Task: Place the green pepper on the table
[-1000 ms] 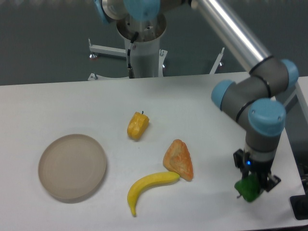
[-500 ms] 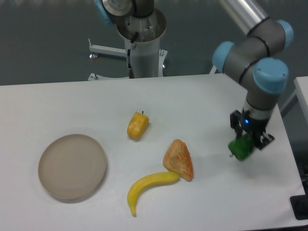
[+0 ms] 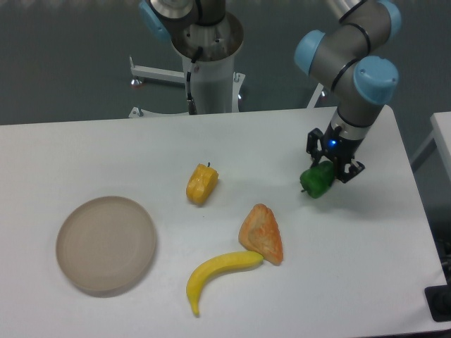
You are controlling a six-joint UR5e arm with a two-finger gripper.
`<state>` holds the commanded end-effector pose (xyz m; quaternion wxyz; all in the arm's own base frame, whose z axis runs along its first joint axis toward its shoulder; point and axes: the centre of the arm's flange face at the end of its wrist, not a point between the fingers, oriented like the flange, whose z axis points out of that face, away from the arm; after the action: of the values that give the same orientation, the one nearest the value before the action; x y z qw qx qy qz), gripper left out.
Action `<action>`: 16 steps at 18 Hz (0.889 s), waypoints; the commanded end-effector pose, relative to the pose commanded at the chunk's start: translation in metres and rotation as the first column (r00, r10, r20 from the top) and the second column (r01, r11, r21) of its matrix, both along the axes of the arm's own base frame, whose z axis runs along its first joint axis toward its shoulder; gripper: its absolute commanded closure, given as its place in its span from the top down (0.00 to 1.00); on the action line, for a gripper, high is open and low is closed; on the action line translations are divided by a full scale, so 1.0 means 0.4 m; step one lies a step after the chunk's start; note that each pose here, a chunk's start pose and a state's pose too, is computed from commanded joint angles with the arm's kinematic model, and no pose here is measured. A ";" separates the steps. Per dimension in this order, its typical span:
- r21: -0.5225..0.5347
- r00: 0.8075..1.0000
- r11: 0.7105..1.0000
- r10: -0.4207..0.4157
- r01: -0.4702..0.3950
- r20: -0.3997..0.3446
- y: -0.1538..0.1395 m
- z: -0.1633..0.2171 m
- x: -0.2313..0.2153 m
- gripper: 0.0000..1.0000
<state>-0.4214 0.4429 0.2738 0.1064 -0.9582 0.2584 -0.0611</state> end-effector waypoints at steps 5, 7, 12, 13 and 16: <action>0.028 0.999 0.999 0.021 -0.023 0.048 -0.020 -0.023 0.009 0.23; 0.033 0.998 0.999 0.022 -0.023 0.055 -0.022 -0.026 0.010 0.24; 0.036 0.998 0.999 0.026 -0.028 0.053 -0.025 -0.022 0.003 0.28; 0.037 0.998 0.999 0.026 -0.028 0.050 -0.024 -0.019 0.001 0.33; 0.044 0.998 0.998 0.042 -0.043 0.035 -0.022 0.004 -0.012 0.73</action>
<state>-0.4262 0.4343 0.2752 0.1335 -0.9597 0.2373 -0.0696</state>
